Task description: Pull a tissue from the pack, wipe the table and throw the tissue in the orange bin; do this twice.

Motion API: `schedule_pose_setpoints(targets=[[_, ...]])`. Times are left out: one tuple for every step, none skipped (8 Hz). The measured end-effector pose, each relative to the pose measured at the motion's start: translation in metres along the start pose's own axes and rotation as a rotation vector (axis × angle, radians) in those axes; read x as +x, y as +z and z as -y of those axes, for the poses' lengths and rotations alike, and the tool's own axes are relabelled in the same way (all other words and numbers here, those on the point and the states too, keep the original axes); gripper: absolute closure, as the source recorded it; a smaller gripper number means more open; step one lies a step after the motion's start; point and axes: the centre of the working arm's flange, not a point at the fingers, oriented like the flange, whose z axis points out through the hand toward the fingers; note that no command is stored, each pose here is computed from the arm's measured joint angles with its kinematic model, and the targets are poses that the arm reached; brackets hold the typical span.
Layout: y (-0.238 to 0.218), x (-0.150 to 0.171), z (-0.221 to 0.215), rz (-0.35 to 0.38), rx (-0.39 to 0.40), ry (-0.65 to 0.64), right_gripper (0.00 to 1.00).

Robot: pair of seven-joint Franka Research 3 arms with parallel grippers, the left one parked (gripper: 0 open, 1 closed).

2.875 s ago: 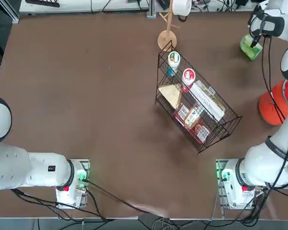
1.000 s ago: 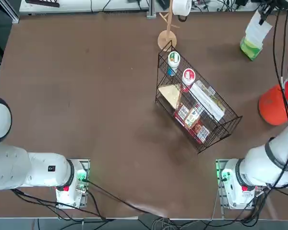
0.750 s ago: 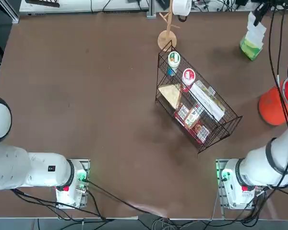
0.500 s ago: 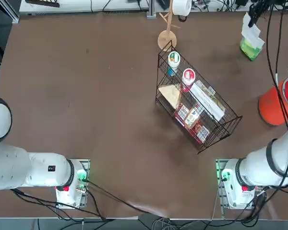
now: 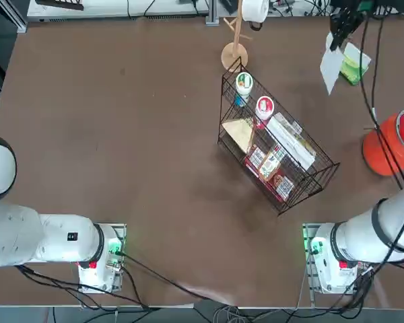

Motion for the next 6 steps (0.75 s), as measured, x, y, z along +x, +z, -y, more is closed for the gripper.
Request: schedule_pose_setpoints(targets=[[0.015, -0.008, 0.012, 0.003, 0.022, 0.027, 0.99], [0.030, -0.018, 0.019, -0.002, 0.034, 0.055, 0.99], [0.048, -0.031, 0.027, -0.007, 0.039, 0.090, 0.99], [0.061, -0.041, 0.035, -0.007, 0.042, 0.124, 0.99], [0.069, -0.049, 0.045, -0.006, 0.056, 0.164, 0.99], [0.071, -0.052, 0.058, -0.005, 0.064, 0.211, 0.99]])
